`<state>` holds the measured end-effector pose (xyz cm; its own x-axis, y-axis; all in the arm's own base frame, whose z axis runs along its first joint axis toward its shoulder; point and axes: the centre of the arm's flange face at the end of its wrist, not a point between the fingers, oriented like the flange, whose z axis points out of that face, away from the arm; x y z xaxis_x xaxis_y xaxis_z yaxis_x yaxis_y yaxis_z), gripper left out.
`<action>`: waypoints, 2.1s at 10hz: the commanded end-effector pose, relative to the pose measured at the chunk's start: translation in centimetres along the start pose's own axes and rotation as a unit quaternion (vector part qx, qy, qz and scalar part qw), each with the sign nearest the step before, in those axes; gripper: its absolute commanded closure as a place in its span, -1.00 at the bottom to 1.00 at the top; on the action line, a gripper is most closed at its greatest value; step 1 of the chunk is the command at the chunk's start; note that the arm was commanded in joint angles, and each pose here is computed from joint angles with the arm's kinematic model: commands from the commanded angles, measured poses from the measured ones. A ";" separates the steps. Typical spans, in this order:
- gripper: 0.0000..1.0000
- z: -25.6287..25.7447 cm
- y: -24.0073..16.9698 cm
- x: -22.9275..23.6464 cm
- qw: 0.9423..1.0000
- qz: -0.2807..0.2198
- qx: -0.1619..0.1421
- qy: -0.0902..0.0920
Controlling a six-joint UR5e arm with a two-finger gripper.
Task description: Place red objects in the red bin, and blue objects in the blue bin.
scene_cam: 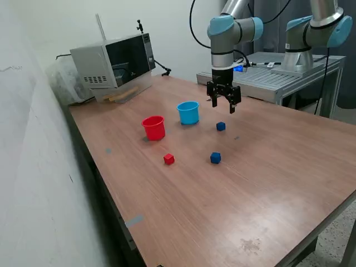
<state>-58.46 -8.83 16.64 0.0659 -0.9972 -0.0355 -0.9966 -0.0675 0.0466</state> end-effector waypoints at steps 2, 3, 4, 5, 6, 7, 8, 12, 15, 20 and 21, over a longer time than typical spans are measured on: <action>-1.00 1.7 0.7 0.1 1.000 0.001 -0.008 0.015; -1.00 2.0 0.7 0.1 1.000 0.002 -0.005 0.018; -1.00 2.6 0.7 -0.2 1.000 0.005 -0.002 0.019; -1.00 2.8 0.8 -0.4 1.000 0.006 -0.003 0.018; -1.00 3.2 0.8 -0.5 1.000 0.006 -0.002 0.020; -1.00 3.7 0.7 -0.4 1.000 0.002 0.002 0.022; -1.00 4.0 0.8 -0.4 1.000 0.002 0.001 0.023; -1.00 4.8 0.9 -0.4 1.000 0.002 0.000 0.023; -1.00 6.2 0.8 -0.4 1.000 -0.002 0.011 0.024; -1.00 6.1 1.8 -0.5 1.000 -0.008 0.005 0.024; 1.00 5.8 2.4 -0.6 1.000 -0.008 0.000 0.023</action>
<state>-60.15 -8.28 10.48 0.0793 -0.9968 0.0126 -0.9964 -0.0789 0.0298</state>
